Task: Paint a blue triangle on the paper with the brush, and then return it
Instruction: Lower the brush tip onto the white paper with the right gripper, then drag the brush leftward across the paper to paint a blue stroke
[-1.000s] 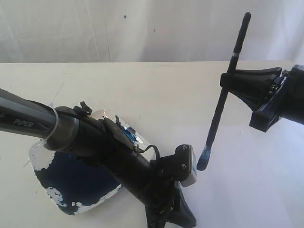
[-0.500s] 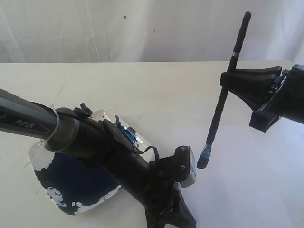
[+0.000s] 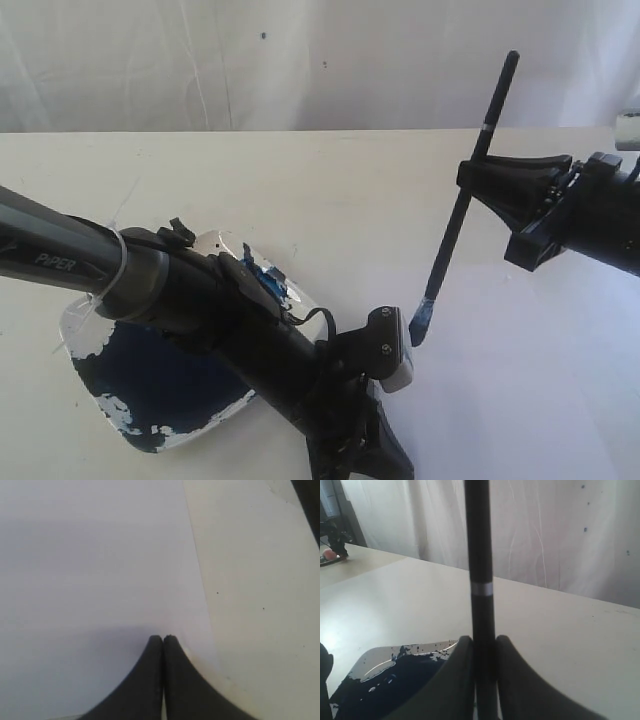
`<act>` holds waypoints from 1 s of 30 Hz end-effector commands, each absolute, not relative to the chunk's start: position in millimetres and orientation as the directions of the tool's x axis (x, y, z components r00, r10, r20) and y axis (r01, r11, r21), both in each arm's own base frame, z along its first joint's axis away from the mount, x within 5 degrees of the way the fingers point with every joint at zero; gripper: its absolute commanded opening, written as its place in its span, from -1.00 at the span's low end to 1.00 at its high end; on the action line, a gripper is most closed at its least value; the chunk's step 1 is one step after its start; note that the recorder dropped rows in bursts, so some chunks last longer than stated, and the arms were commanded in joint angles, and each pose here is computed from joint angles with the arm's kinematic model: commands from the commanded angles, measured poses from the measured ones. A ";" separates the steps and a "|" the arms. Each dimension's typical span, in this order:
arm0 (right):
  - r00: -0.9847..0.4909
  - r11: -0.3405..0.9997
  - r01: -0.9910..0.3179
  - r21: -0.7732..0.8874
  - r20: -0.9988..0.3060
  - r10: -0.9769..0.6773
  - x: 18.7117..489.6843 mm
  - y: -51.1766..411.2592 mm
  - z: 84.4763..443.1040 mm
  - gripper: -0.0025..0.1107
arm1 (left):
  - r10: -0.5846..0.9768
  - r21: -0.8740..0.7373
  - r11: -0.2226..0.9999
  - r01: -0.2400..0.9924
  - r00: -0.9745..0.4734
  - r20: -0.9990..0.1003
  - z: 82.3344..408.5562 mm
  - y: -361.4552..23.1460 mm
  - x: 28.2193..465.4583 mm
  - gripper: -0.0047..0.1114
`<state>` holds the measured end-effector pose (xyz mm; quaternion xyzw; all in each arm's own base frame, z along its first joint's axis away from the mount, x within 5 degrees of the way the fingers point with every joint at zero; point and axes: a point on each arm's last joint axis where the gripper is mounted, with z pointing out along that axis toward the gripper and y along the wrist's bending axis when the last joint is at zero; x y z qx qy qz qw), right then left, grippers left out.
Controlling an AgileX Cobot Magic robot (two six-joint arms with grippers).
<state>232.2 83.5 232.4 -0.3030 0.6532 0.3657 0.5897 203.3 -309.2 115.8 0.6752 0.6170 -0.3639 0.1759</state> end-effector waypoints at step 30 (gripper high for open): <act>-0.089 0.669 -0.743 0.024 -0.994 -0.062 247.9 66.9 215.4 -0.96 | 0.734 -0.221 -0.200 0.954 -0.003 -0.679 106.6 -306.4 199.0 -0.92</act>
